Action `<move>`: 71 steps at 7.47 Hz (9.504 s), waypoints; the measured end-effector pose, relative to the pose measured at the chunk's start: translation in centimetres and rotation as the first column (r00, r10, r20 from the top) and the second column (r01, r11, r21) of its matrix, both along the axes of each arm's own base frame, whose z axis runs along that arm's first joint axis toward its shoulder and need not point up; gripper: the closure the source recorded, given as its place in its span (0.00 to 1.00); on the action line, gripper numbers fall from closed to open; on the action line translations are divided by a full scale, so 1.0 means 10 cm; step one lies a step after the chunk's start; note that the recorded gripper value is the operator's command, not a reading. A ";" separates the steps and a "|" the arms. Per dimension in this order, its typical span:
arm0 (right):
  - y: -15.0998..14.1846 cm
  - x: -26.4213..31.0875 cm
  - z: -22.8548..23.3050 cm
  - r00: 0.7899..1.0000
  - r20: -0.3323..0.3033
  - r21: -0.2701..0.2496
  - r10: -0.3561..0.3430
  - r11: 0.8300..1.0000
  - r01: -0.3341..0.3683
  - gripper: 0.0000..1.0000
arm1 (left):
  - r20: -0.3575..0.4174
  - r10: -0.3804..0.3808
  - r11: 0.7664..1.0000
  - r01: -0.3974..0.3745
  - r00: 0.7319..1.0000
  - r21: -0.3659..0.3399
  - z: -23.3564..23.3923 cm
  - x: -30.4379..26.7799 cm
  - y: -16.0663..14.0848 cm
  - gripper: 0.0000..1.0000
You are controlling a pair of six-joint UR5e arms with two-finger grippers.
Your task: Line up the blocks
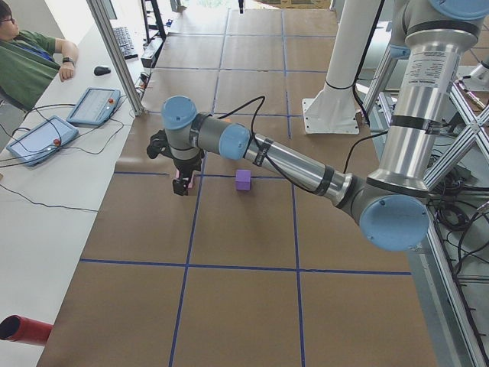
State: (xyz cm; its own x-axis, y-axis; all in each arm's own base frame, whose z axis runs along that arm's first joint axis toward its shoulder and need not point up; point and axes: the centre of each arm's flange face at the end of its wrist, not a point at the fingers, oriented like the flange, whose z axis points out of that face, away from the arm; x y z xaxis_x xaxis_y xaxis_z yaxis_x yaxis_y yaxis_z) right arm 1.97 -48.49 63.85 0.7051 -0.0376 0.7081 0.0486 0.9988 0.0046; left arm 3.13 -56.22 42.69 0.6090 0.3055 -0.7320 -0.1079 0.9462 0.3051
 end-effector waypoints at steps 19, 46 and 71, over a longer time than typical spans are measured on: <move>0.00 0.00 0.00 1.000 0.000 0.001 0.000 1.000 0.000 0.00 | 0.137 -0.180 0.925 0.215 0.974 -0.313 -1.98 4.90 0.13 0.00; 0.00 0.00 0.00 1.000 0.000 0.000 -0.001 1.000 0.001 0.00 | 0.131 -0.157 0.973 0.176 0.979 -0.148 -1.28 3.38 0.15 1.00; 0.00 0.00 0.00 1.000 0.000 0.000 0.000 1.000 0.000 0.00 | 0.167 -0.048 0.962 0.091 0.985 -0.256 0.24 3.03 0.07 0.00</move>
State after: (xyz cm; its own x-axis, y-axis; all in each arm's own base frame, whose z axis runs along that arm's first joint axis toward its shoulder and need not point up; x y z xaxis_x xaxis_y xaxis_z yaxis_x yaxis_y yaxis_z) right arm 1.94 -48.49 63.85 0.7049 -0.0379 0.7083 0.0491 0.9988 0.0047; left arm 33.46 -55.55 45.08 0.7362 0.0690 -0.6733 -0.0659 0.9974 0.0301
